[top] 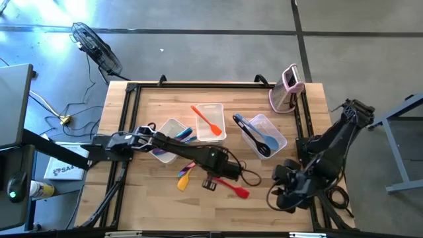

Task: Pick & Place Kitchen Items
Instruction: Put the blue table knife into the left white bin

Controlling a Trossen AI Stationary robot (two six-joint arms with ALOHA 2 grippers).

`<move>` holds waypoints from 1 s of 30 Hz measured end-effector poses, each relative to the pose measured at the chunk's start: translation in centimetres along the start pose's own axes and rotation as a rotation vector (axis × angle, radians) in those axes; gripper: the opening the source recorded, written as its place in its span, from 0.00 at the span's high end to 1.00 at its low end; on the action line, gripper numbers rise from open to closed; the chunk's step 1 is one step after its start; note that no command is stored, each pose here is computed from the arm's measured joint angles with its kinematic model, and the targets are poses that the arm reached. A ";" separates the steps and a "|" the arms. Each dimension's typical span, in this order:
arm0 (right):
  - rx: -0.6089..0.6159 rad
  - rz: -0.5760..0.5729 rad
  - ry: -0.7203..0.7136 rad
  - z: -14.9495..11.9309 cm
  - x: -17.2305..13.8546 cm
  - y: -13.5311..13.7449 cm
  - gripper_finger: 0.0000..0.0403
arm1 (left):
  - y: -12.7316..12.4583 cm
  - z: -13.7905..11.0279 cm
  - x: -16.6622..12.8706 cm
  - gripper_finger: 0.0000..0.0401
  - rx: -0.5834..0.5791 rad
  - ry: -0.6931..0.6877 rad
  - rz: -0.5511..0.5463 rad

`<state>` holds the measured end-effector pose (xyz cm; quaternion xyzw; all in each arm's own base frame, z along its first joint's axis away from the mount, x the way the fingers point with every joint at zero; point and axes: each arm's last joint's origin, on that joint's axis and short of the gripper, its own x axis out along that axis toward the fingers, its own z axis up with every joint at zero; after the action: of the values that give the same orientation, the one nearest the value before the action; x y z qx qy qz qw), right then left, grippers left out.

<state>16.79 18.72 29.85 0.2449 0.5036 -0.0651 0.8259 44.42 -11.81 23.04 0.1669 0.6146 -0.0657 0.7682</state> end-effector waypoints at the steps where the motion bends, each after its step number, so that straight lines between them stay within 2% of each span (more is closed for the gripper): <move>1: 0.005 -0.008 0.010 -0.4 -0.1 -0.1 0.60 | -0.2 -0.1 -0.1 1.00 0.000 0.011 0.002; 6: 0.025 -0.077 0.051 -2.0 -0.6 -0.5 0.60 | -1.6 -1.2 -2.0 1.00 -0.009 0.082 0.046; 12: 0.147 -0.155 0.056 -2.8 -0.8 -1.1 0.60 | -3.5 -3.3 -7.2 1.00 -0.081 0.089 0.082; 15: 0.176 -0.156 0.050 -3.0 -0.7 -1.0 0.60 | -4.4 -4.4 -10.0 1.00 -0.128 0.044 0.140; 20: 0.156 -0.159 0.001 -3.2 -0.6 -0.9 0.60 | -5.2 -6.8 -14.4 1.00 -0.231 -0.029 0.260; 23: 0.145 -0.149 -0.041 -3.3 -0.7 -0.7 0.60 | -5.4 -7.7 -16.5 1.00 -0.289 -0.119 0.277; 26: 0.127 -0.130 -0.084 -3.7 -0.9 -0.5 0.60 | -5.1 -8.4 -17.7 1.00 -0.313 -0.163 0.340; 30: 0.106 -0.101 -0.138 -4.1 -1.1 -0.2 0.60 | -4.7 -9.6 -18.6 1.00 -0.330 -0.190 0.370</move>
<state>12.85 20.32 29.21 0.2577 0.4529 -0.1499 0.8402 29.76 -14.89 38.42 0.1419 0.5013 0.1616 0.8381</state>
